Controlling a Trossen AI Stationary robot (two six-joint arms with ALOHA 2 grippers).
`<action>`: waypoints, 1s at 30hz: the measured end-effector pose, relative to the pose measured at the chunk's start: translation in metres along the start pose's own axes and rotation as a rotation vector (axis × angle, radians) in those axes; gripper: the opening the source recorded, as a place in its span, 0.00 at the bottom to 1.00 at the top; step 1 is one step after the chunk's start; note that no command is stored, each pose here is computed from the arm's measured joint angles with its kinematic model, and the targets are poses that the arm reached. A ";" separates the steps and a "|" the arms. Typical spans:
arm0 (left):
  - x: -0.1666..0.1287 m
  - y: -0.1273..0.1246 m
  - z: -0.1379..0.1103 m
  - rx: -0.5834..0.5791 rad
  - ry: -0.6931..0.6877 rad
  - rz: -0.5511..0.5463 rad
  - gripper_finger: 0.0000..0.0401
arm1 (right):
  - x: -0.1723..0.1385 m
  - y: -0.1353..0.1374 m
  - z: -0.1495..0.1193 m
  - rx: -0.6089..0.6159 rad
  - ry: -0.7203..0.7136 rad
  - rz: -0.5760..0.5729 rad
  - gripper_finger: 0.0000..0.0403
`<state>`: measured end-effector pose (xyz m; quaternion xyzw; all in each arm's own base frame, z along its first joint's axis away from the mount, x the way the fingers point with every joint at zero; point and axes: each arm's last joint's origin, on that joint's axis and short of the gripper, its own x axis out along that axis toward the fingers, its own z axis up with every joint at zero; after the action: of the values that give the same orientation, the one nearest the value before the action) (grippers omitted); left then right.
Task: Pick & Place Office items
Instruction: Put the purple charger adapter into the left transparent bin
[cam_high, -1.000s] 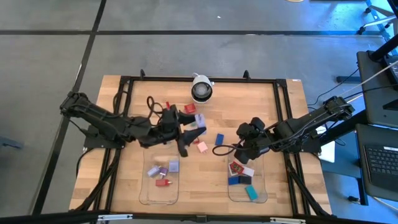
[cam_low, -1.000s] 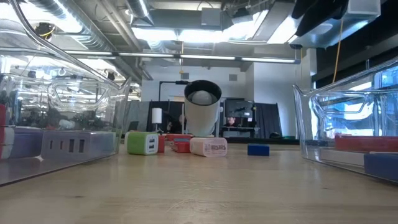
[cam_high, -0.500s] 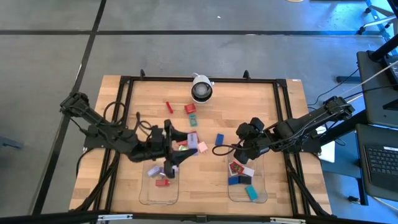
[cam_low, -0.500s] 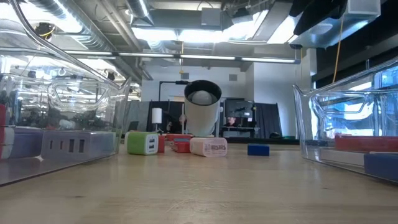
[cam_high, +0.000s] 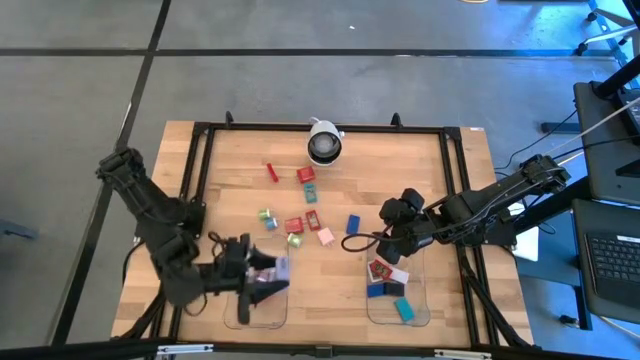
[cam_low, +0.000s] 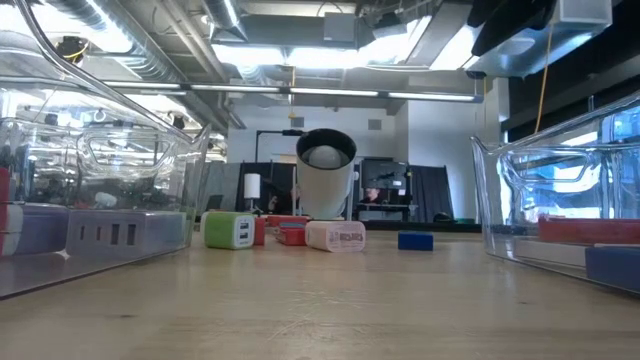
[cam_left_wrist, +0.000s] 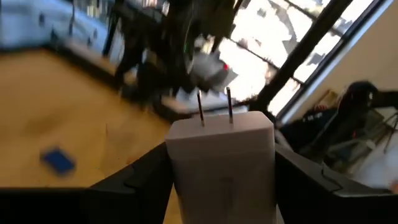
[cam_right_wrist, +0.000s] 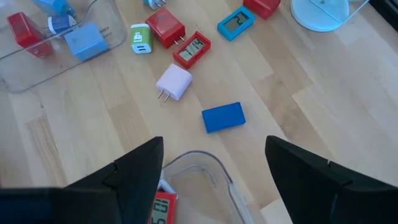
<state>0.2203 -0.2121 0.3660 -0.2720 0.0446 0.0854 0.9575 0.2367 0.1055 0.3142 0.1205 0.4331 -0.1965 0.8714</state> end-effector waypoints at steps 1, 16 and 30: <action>-0.004 0.001 -0.006 -0.026 0.040 0.007 0.57 | 0.000 0.000 0.000 -0.007 0.000 0.000 0.70; -0.006 0.068 -0.064 -0.317 0.658 0.618 0.57 | 0.000 0.000 0.000 -0.015 -0.001 0.000 0.70; 0.055 0.103 -0.114 -0.168 1.060 0.816 0.57 | 0.000 0.001 0.001 0.002 -0.017 0.013 0.70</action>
<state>0.2511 -0.1783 0.2097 -0.3118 0.6009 0.2983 0.6728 0.2383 0.1062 0.3153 0.1224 0.4249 -0.1924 0.8760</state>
